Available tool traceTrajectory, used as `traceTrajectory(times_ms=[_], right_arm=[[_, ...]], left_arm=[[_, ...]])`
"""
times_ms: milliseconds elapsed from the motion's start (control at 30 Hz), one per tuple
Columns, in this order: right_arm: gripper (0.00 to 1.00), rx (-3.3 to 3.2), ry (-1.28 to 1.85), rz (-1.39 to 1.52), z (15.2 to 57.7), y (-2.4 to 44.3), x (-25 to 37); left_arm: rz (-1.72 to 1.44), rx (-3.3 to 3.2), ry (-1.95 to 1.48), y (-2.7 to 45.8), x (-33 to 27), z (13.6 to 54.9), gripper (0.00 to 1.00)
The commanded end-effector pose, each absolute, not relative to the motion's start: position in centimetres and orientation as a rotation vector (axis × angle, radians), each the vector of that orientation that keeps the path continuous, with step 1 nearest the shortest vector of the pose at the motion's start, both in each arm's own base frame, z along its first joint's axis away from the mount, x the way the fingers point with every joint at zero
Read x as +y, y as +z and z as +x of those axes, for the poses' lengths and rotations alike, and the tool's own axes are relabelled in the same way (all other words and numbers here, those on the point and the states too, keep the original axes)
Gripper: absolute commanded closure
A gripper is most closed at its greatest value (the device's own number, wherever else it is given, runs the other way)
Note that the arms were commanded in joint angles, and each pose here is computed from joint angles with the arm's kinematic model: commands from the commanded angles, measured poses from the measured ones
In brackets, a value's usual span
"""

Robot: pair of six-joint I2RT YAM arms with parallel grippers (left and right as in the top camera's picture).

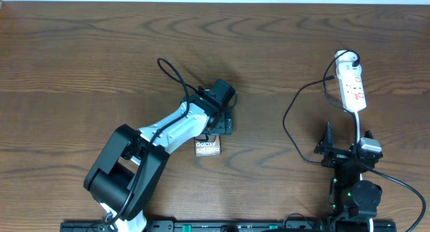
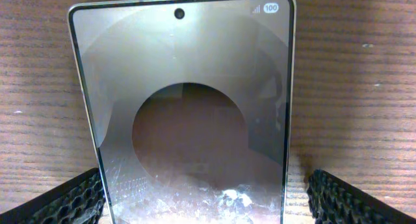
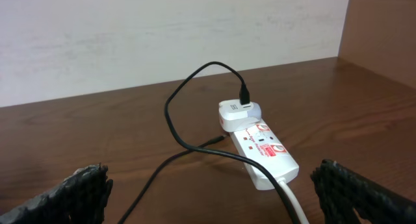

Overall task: Plug charger to phone and switch on socket
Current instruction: 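Close the left gripper on the phone's sides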

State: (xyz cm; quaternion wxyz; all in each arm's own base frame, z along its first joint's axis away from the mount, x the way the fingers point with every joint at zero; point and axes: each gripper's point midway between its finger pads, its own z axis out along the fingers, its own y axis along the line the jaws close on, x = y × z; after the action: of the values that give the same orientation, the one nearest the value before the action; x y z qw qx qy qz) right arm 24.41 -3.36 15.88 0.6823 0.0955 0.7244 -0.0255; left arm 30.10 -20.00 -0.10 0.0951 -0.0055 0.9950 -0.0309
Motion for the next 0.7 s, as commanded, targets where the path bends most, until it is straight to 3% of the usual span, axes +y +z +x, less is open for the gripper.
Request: traceTrajectory(times_ms=[0, 667], right_arm=[[0.01, 1.631, -0.070, 0.208, 24.4, 15.7, -3.5], [0.01, 1.631, -0.070, 0.208, 24.4, 15.7, -3.5]], left_arm=[[-0.028, 2.993, -0.085, -1.0, -19.6, 29.2, 0.02], [0.090, 3.099, -0.161, -2.8, -20.5, 27.4, 0.02]])
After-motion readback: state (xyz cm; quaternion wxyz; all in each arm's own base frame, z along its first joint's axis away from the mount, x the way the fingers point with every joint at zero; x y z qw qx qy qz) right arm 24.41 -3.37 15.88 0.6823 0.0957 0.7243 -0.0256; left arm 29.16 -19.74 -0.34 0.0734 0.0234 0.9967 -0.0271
